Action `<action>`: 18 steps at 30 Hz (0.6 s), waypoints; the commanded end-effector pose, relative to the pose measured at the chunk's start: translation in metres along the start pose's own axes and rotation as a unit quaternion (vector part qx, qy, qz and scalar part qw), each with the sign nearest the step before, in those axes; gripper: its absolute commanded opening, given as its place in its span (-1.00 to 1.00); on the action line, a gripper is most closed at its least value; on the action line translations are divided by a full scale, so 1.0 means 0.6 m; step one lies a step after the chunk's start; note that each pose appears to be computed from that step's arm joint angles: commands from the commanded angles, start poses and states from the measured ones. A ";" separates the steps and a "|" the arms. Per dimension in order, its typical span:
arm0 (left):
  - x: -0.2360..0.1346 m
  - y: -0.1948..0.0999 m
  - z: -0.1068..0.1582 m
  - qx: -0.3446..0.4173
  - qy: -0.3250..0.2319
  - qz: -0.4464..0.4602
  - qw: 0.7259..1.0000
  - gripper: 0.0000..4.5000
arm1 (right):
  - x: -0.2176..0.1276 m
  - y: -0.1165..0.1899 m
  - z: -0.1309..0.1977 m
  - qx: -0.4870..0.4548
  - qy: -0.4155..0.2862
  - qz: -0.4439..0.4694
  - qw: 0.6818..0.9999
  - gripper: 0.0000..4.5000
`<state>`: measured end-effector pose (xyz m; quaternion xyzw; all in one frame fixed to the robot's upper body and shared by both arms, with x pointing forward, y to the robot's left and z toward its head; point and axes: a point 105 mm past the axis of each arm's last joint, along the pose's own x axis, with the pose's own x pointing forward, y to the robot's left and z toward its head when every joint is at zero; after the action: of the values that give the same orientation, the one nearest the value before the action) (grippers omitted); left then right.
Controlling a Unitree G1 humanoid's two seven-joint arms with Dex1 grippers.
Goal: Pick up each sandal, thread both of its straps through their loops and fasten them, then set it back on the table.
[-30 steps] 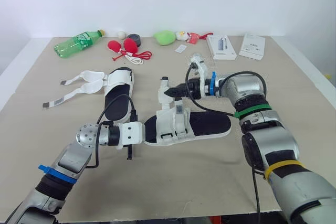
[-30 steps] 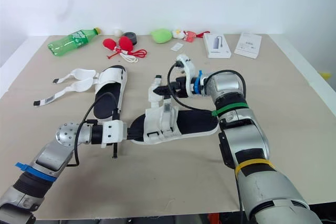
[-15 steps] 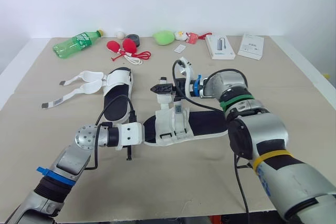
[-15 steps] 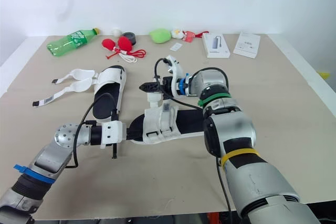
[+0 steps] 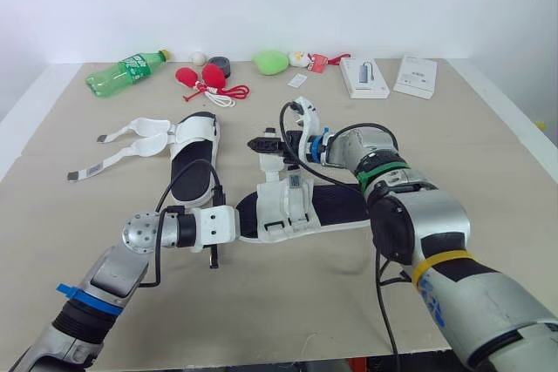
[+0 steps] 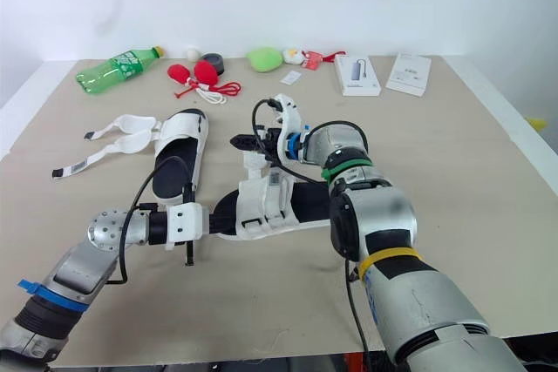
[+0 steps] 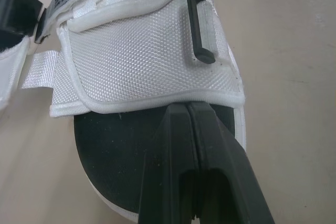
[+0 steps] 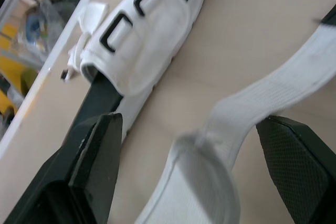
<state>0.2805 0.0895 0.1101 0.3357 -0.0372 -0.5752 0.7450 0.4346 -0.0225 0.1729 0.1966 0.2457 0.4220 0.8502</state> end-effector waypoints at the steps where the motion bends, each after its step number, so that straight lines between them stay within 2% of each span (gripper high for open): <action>1: 0.003 -0.025 -0.020 -0.015 0.025 -0.028 0.999 -1.00 | 0.005 0.036 0.040 0.000 -0.038 0.033 0.999 0.91; 3: 0.004 -0.025 -0.019 -0.016 0.024 -0.029 0.999 -1.00 | 0.007 0.041 0.042 0.006 -0.042 0.039 0.998 0.91; 4: 0.004 -0.025 -0.019 -0.016 0.024 -0.029 0.999 -1.00 | 0.008 0.044 0.043 0.008 -0.043 0.041 0.998 0.75; 6: 0.005 -0.026 -0.019 -0.016 0.023 -0.029 0.999 -1.00 | 0.009 0.046 0.044 0.008 -0.044 0.043 0.998 0.60; 8: 0.006 -0.026 -0.019 -0.016 0.023 -0.029 0.999 -1.00 | 0.010 0.046 0.040 -0.001 -0.037 0.046 0.998 0.22; 9: 0.006 -0.026 -0.019 -0.016 0.022 -0.029 0.999 -1.00 | 0.010 0.047 0.039 0.001 -0.037 0.048 0.998 -0.04; 14: 0.007 -0.027 -0.020 -0.018 0.022 -0.029 0.999 -1.00 | 0.002 0.046 0.042 -0.025 -0.033 0.060 0.997 -0.99; 18: 0.006 -0.031 -0.020 -0.019 0.022 -0.029 0.999 -1.00 | -0.006 0.059 0.042 -0.074 -0.022 0.106 0.991 -0.99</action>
<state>0.2796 0.0894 0.1093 0.3345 -0.0365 -0.5746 0.7460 0.4270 -0.0101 0.1887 0.1914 0.2162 0.4840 0.8261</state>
